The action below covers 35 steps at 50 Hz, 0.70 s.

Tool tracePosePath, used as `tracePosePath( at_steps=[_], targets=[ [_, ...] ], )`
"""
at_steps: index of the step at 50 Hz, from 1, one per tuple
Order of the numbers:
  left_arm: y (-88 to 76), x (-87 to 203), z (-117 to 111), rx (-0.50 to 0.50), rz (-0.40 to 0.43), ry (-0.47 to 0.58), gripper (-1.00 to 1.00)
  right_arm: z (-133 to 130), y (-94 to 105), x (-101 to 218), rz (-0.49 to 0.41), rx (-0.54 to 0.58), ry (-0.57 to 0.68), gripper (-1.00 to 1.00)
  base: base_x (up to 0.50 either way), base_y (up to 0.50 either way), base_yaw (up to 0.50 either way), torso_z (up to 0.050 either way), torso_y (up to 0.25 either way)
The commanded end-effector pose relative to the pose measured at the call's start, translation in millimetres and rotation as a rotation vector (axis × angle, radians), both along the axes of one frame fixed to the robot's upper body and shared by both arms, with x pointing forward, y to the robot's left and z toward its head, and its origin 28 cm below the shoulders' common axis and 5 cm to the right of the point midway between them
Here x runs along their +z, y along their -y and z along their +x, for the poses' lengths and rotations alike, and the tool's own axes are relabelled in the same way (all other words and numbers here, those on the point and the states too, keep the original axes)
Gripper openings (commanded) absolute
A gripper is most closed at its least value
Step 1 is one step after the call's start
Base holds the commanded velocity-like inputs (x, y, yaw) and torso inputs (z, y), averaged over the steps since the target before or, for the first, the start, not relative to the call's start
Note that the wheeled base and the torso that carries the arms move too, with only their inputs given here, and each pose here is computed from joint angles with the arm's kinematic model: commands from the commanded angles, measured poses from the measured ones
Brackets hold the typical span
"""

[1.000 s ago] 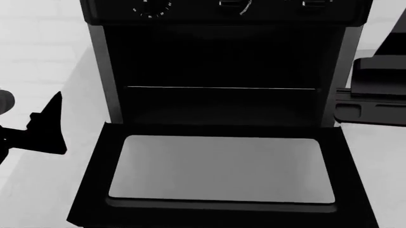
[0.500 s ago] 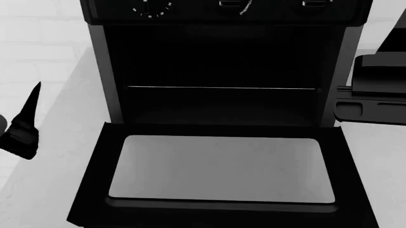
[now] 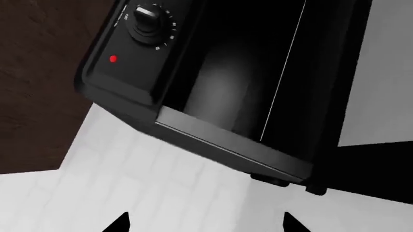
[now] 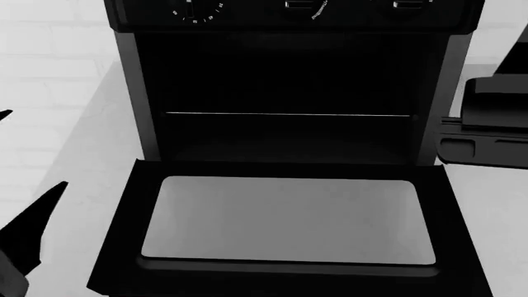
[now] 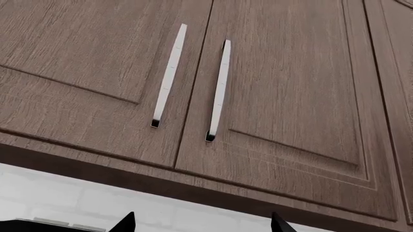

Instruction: Close the toaster oven door.

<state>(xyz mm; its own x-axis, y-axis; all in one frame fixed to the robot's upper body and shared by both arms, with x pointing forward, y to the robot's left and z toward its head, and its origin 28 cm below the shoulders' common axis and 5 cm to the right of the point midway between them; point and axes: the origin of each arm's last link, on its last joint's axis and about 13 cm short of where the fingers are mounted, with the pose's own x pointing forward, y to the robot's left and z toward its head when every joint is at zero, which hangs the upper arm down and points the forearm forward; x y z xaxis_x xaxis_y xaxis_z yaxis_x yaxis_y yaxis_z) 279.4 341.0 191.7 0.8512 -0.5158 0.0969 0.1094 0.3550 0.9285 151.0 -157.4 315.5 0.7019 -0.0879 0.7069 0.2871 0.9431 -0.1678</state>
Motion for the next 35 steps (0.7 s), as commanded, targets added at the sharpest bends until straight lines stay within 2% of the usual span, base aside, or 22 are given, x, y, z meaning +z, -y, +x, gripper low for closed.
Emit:
tracePosePath(
  at_steps=[1, 6, 15, 35],
  targets=[
    [-6.3, -11, -6, -0.097, 0.173, 0.002, 1.0, -1, 0.0, 0, -0.002, -0.001, 0.003, 1.0, 0.0, 0.0, 0.0, 0.0, 0.0],
    [-4.4, -22, -8, -0.136, 0.237, -0.028, 1.0, -2, 0.4, 0, -0.001, -0.004, 0.003, 1.0, 0.0, 0.0, 0.0, 0.0, 0.0],
    [-2.0, -35, -7, -0.169, 0.279, -0.046, 1.0, -2, 0.1, 2, -0.001, -0.004, 0.005, 1.0, 0.0, 0.0, 0.0, 0.0, 0.0],
    [-1.7, -57, -7, -0.175, 0.297, -0.084, 1.0, -2, -0.8, 0, 0.002, -0.006, 0.002, 1.0, 0.0, 0.0, 0.0, 0.0, 0.0]
  ],
)
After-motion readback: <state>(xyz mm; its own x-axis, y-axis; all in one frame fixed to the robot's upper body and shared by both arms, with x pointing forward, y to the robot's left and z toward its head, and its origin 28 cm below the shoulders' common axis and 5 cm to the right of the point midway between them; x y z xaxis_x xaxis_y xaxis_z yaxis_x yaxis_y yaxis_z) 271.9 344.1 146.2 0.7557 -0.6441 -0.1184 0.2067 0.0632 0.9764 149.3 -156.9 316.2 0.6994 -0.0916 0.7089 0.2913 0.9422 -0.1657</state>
